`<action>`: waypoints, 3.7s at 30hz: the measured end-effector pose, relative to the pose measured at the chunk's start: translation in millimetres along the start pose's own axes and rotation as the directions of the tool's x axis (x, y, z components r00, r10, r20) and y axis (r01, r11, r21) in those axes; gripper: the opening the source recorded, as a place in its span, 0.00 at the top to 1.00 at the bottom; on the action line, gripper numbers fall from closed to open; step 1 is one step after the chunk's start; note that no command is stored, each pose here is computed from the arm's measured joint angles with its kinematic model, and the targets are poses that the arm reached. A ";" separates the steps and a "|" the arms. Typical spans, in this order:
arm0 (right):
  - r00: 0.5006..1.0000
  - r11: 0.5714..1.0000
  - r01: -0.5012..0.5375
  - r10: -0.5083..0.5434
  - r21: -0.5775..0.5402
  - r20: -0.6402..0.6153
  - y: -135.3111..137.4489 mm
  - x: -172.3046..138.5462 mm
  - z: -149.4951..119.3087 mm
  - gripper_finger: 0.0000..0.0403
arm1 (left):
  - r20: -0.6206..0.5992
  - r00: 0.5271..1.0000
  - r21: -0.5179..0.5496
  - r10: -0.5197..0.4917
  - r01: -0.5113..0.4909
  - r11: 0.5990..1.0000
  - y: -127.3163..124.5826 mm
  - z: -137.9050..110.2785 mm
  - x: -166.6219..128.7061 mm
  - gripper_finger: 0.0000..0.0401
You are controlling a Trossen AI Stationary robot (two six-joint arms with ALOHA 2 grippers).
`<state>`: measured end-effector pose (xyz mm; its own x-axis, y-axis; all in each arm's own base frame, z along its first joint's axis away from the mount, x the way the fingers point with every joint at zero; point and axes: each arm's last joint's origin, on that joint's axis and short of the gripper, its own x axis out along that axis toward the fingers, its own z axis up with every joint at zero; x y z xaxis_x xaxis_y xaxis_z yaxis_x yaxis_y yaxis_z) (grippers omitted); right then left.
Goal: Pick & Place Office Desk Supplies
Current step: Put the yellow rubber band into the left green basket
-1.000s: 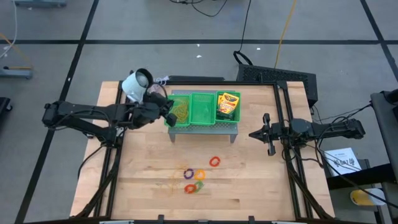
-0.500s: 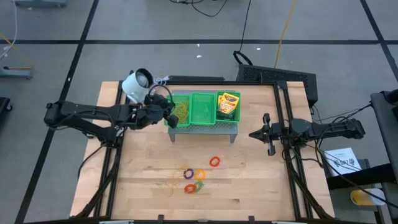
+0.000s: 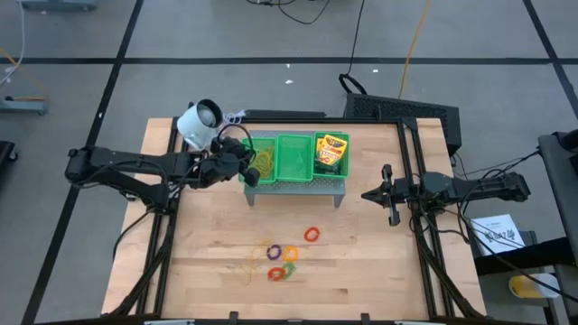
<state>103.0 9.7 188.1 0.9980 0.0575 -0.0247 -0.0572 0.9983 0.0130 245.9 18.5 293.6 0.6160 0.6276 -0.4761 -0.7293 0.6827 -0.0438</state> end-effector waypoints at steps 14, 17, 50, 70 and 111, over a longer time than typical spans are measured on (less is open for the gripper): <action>1.000 1.000 0.000 0.000 0.000 0.000 0.0 0.0 0.0 1.00 | 0.018 1.000 -0.020 -0.006 0.006 1.000 -1.0 2.0 0.1 0.65; 1.000 1.000 0.000 0.000 0.000 0.000 0.0 0.0 0.0 1.00 | 0.018 1.000 -0.017 -0.006 0.006 1.000 -1.0 1.9 0.1 0.58; 1.000 1.000 0.000 0.000 0.000 0.000 0.0 0.0 0.0 1.00 | 0.152 0.969 -0.059 -0.195 0.205 0.977 4.3 25.7 -26.5 0.47; 1.000 1.000 0.000 0.000 0.000 0.000 0.0 0.0 0.0 1.00 | 0.232 0.759 0.137 -0.609 0.594 0.793 0.7 37.3 -82.3 0.47; 1.000 1.000 0.000 0.000 0.000 0.000 0.0 0.0 0.0 1.00 | -0.525 0.653 0.449 -0.546 0.758 0.474 -140.4 -139.6 -27.3 0.47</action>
<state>103.1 9.7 188.1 0.9980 0.0575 -0.0250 -0.0572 0.9983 0.0130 290.0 -146.7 190.1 0.6445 -0.1598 -0.7477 0.2545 0.9670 0.0126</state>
